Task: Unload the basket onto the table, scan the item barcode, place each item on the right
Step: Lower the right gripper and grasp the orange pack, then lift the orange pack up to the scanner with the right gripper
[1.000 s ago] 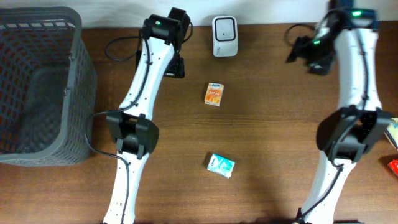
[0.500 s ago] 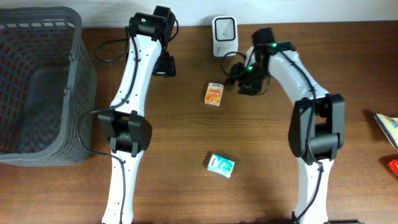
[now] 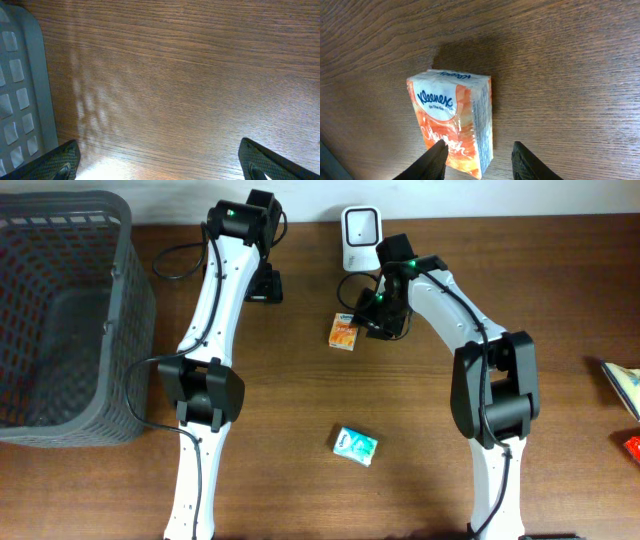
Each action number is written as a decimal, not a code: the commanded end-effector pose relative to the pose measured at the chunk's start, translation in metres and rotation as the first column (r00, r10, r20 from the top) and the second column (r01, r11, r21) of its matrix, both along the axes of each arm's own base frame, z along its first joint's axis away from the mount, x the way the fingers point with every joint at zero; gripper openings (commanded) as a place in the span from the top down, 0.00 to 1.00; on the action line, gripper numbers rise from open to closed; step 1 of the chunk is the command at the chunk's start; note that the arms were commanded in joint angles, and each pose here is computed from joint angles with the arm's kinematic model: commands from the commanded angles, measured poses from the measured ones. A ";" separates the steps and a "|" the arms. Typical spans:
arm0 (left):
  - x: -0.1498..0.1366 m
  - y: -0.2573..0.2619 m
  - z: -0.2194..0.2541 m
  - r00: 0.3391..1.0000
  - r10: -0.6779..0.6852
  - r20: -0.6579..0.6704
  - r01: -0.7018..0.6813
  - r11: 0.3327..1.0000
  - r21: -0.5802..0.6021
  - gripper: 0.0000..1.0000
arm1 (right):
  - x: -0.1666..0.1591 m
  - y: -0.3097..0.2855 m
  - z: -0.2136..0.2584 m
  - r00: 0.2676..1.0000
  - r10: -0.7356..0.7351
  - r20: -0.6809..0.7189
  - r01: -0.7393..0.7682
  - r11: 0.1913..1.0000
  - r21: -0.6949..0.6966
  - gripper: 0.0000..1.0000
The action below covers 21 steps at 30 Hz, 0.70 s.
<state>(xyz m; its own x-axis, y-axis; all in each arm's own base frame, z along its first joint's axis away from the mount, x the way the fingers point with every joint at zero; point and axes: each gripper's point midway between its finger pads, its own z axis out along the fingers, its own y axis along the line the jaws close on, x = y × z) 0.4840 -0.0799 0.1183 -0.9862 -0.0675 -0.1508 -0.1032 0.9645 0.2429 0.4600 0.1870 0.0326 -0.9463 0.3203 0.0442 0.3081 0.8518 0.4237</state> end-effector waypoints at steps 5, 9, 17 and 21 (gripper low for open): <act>-0.002 0.001 0.000 1.000 0.015 -0.006 -0.015 1.000 -0.006 0.01 | -0.011 0.008 -0.023 1.000 0.017 -0.006 -0.017 0.999 -0.028 0.57; -0.002 0.001 0.000 1.000 0.015 -0.005 -0.015 1.000 -0.006 0.01 | -0.012 0.008 -0.026 1.000 0.020 -0.007 -0.020 0.999 -0.029 0.66; -0.001 0.004 0.001 1.000 0.016 0.001 -0.016 1.000 0.013 0.01 | 0.000 0.010 -0.023 0.997 0.051 0.061 -0.049 0.998 -0.031 0.96; 0.001 0.011 0.003 1.000 0.018 0.011 -0.019 0.998 0.052 0.01 | 0.011 -0.001 -0.003 0.985 0.117 0.127 -0.110 0.992 -0.056 0.96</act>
